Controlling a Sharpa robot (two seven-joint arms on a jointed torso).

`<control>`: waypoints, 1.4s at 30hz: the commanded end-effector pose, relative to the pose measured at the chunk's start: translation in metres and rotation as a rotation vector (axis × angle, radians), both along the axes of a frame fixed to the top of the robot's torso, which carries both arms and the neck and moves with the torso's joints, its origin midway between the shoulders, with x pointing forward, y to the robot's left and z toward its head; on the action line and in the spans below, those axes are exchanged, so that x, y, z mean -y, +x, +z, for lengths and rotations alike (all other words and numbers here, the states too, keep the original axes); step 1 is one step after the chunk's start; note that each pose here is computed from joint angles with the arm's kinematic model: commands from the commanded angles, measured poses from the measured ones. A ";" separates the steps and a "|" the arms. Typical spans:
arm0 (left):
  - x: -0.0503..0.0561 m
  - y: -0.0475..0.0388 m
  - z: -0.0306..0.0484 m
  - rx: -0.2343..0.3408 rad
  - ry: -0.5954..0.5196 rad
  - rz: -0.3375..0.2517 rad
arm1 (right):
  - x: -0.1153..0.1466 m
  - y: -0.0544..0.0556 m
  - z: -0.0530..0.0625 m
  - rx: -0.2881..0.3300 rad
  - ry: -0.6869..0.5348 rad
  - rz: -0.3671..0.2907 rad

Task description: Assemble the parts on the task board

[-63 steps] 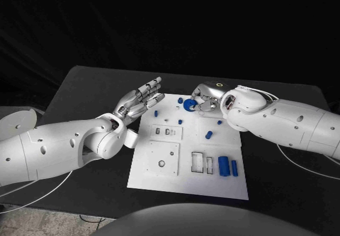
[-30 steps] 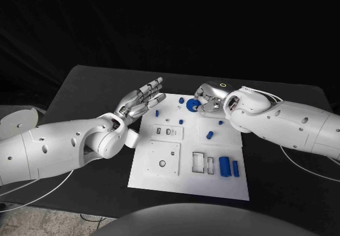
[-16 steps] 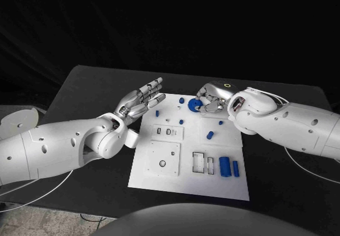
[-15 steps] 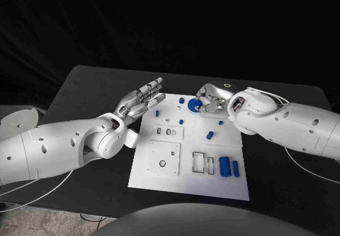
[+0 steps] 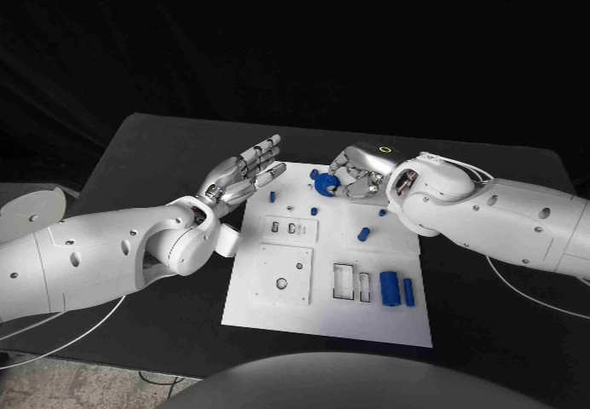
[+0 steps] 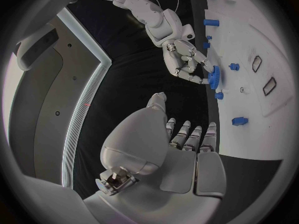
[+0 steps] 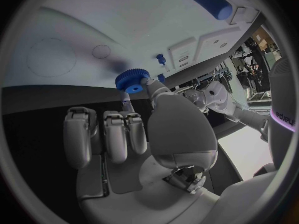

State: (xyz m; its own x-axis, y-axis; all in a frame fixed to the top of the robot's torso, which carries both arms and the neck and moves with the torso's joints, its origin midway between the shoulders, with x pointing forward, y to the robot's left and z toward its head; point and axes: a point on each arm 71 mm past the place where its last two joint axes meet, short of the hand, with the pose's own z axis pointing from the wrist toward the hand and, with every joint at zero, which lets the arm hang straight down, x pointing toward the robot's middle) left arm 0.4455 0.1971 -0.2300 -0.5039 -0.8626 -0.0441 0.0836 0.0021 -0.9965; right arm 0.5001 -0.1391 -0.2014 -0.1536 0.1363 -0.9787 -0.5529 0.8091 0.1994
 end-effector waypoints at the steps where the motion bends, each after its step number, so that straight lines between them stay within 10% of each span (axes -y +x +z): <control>1: 0.002 -0.0008 0.0013 0.006 -0.014 -0.015 | -0.004 0.001 -0.003 -0.028 -0.023 0.004; 42: -0.001 -0.0012 0.0022 0.014 -0.014 -0.002 | -0.036 0.009 -0.009 -0.030 -0.027 0.041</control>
State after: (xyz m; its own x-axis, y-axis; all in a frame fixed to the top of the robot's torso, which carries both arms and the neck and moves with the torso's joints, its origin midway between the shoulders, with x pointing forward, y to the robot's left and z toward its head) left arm 0.4448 0.2000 -0.2293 -0.4980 -0.8660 -0.0448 0.0886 0.0006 -0.9961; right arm 0.5097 -0.1043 -0.2100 -0.1881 0.1064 -0.9764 -0.5686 0.7988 0.1966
